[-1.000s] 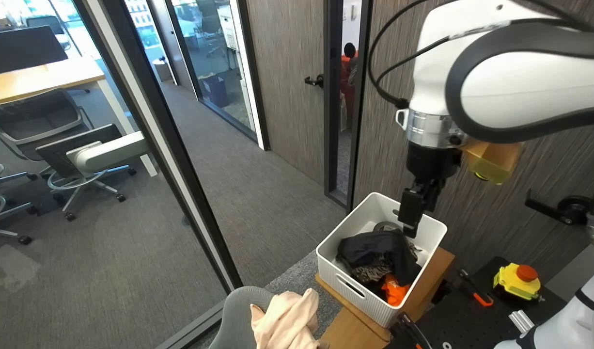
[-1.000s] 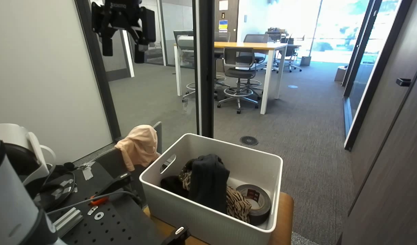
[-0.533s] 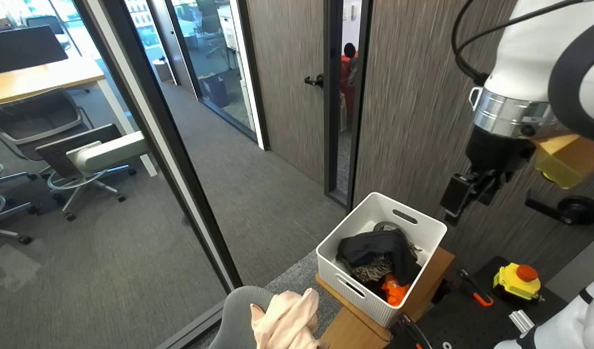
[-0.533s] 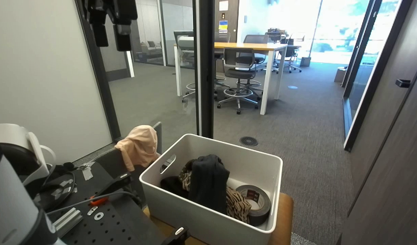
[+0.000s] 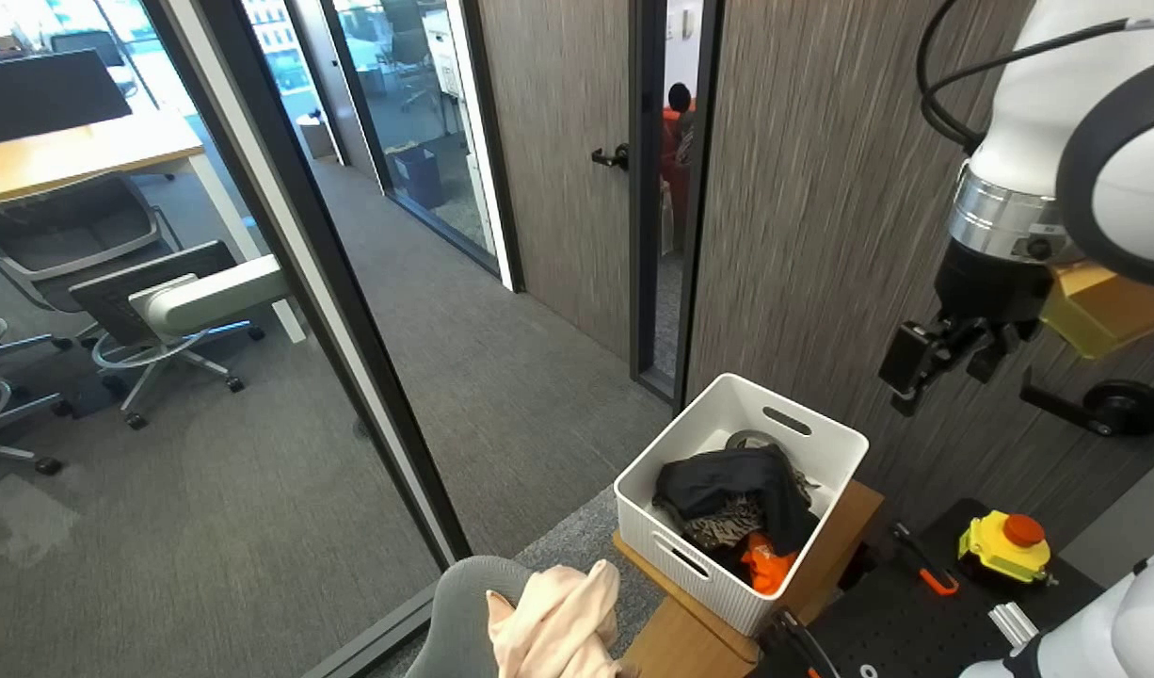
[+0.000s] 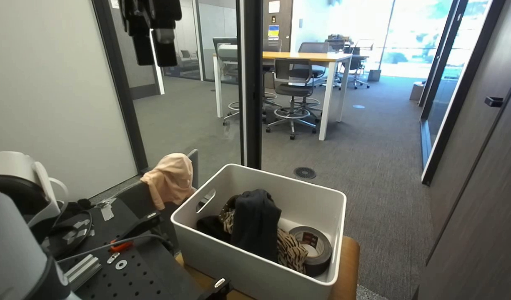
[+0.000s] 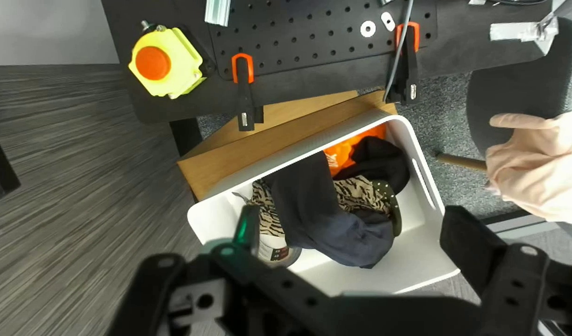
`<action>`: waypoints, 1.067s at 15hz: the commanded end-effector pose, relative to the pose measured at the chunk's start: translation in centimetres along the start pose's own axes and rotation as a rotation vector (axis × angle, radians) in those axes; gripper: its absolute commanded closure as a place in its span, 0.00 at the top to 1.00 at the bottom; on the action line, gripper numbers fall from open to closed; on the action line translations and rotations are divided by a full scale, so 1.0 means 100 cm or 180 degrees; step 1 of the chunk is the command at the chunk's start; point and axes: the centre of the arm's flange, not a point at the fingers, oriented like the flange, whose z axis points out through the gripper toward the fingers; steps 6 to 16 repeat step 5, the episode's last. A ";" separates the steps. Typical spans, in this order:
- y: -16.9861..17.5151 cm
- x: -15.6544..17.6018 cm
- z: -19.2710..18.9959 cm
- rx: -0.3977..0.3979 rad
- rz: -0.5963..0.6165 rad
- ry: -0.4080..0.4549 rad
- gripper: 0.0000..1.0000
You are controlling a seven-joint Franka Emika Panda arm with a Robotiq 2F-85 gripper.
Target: Put the peach shirt on the backrest of the grey chair
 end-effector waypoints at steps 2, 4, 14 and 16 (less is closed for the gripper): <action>0.000 0.000 0.002 -0.0003 0.0004 -0.0016 1.00; 0.000 0.000 0.003 -0.0004 0.0002 -0.0024 1.00; 0.000 0.000 0.003 -0.0004 0.0002 -0.0025 1.00; 0.000 0.000 0.003 -0.0004 0.0002 -0.0025 1.00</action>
